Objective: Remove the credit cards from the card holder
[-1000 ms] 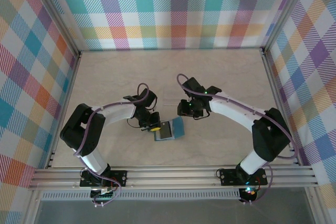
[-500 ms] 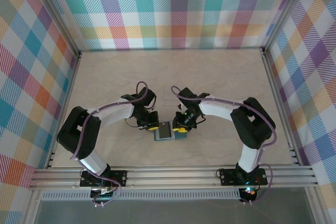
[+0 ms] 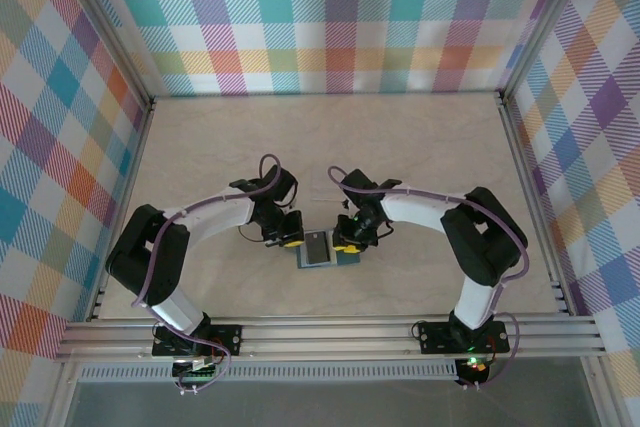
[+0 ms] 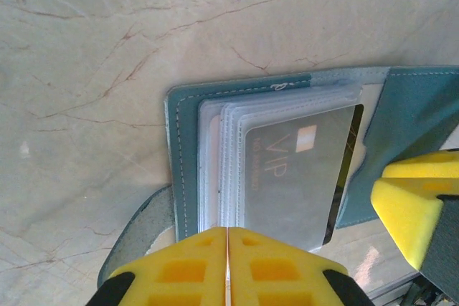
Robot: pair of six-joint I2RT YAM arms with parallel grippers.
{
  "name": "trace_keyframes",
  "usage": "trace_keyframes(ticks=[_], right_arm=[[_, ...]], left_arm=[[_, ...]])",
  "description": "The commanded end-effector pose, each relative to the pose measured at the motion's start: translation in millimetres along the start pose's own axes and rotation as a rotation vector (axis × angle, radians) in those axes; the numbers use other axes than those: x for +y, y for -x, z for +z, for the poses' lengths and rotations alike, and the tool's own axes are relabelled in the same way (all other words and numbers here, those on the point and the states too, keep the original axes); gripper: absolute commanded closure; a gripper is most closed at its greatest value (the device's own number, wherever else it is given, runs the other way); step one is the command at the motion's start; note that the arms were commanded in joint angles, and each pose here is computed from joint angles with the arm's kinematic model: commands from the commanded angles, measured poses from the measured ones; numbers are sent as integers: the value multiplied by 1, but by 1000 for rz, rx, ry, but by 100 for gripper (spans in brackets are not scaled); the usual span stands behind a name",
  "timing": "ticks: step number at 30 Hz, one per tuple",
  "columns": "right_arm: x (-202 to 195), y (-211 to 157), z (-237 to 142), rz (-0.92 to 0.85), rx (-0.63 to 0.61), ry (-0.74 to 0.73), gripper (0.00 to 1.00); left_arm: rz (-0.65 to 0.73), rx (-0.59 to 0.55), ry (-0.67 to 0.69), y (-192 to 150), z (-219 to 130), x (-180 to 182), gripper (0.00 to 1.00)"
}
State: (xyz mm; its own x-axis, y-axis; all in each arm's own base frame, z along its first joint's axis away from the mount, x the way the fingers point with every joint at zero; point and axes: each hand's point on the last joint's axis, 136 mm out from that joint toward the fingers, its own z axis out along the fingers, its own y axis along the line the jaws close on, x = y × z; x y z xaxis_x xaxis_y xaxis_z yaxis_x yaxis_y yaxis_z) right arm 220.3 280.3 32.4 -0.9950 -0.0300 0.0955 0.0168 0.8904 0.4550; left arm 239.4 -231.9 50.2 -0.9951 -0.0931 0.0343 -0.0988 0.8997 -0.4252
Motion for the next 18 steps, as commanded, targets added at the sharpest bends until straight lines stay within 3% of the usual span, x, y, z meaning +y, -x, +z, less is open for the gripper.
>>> trace_keyframes(ticks=[1,7,18], right_arm=[[19,9,-15,-24,-53,82,69],[37,13,-9,-30,-17,167,68],[32,17,12,-31,27,150,72]], left_arm=[[13,18,10,-2,4,-5,91],[15,38,42,-8,14,9,92],[13,69,54,-13,26,16,92]])
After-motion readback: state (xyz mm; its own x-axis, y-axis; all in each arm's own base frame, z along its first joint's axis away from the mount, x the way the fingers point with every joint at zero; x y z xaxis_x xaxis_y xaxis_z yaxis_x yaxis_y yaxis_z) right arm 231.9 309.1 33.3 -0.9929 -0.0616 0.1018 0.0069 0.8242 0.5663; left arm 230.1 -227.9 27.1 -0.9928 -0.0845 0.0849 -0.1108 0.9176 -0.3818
